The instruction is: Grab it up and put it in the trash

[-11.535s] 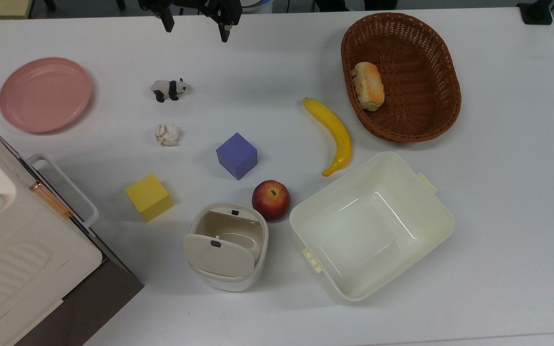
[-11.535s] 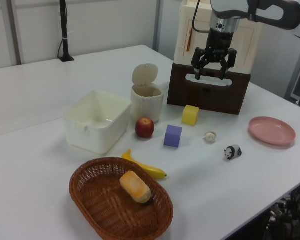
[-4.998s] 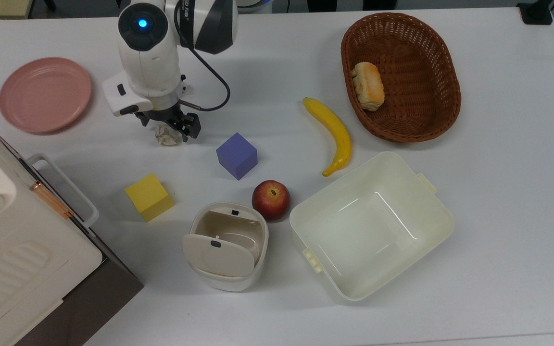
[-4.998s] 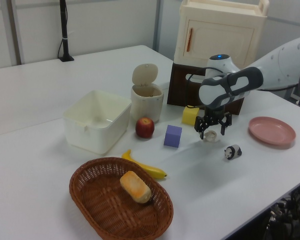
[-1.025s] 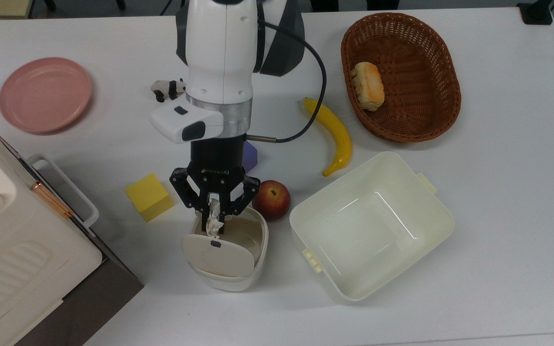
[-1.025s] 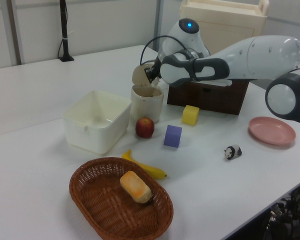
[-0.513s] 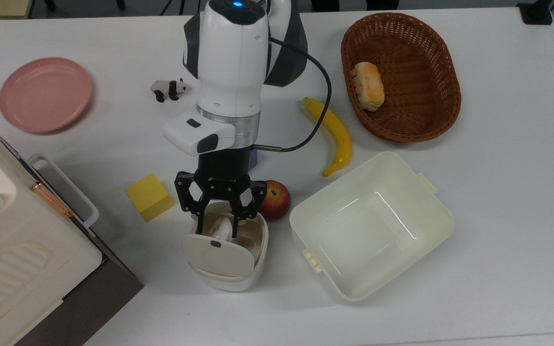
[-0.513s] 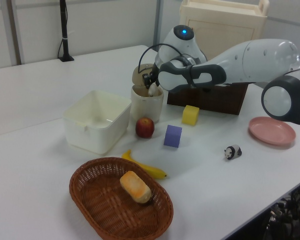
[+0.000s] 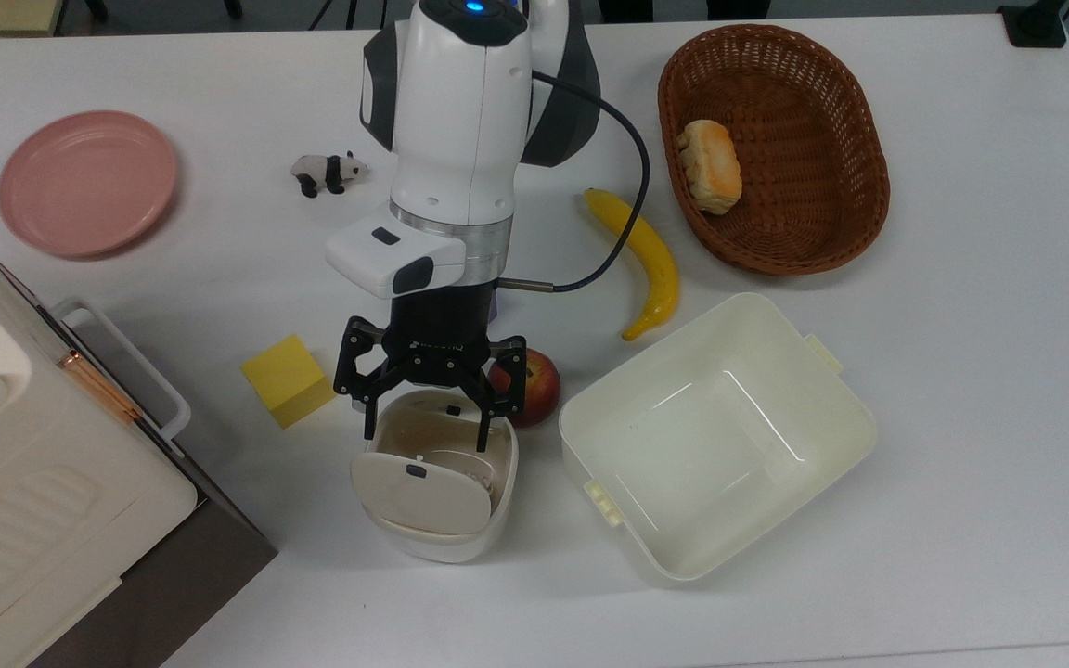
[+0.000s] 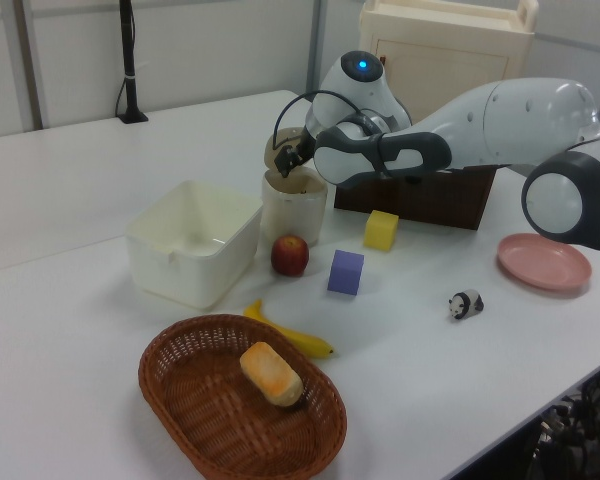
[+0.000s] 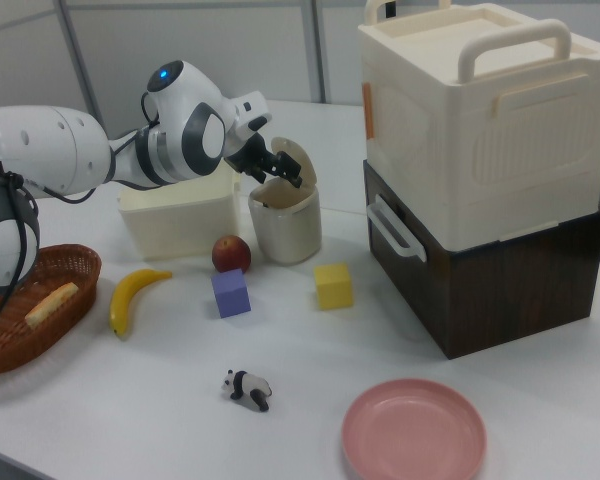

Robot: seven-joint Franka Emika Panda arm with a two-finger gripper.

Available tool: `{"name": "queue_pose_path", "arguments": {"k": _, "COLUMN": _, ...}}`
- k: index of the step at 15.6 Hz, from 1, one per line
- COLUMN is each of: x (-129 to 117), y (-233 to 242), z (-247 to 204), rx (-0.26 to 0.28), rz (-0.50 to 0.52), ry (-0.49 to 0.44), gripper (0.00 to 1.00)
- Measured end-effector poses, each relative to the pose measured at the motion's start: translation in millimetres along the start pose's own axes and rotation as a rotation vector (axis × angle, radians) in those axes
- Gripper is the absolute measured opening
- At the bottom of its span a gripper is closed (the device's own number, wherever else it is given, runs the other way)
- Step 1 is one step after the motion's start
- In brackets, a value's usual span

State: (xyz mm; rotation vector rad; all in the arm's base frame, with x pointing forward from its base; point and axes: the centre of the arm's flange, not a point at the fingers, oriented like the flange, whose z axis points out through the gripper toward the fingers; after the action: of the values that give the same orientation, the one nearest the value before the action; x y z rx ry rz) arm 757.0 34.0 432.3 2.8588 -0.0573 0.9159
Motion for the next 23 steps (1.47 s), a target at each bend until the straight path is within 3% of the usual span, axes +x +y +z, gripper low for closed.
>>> {"name": "queue_pose_path", "arguments": {"k": 3, "x": 5, "y": 7, "z": -28, "rx": -0.032, "rz": 0.048, "ry": -0.073, "gripper": 1.00}}
{"name": "queue_pose_path", "arguments": {"k": 9, "x": -11, "y": 10, "z": -147, "rx": -0.109, "rz": 0.064, "ry": -0.361, "gripper": 1.00}}
{"name": "queue_pose_path", "arguments": {"k": 13, "x": -40, "y": 20, "z": -206, "rx": -0.037, "rz": 0.152, "ry": -0.504, "gripper": 1.00}}
{"name": "queue_pose_path", "arguments": {"k": 15, "x": -49, "y": 34, "z": -230, "rx": -0.028, "rz": 0.187, "ry": -0.561, "gripper": 1.00}}
{"name": "queue_pose_path", "arguments": {"k": 17, "x": -53, "y": 54, "z": -251, "rx": -0.014, "rz": 0.217, "ry": -0.577, "gripper": 1.00}}
{"name": "queue_pose_path", "arguments": {"k": 20, "x": -56, "y": 87, "z": -257, "rx": 0.071, "rz": 0.194, "ry": -0.590, "gripper": 1.00}}
{"name": "queue_pose_path", "arguments": {"k": 23, "x": -58, "y": 109, "z": -254, "rx": 0.109, "rz": 0.183, "ry": -0.594, "gripper": 1.00}}
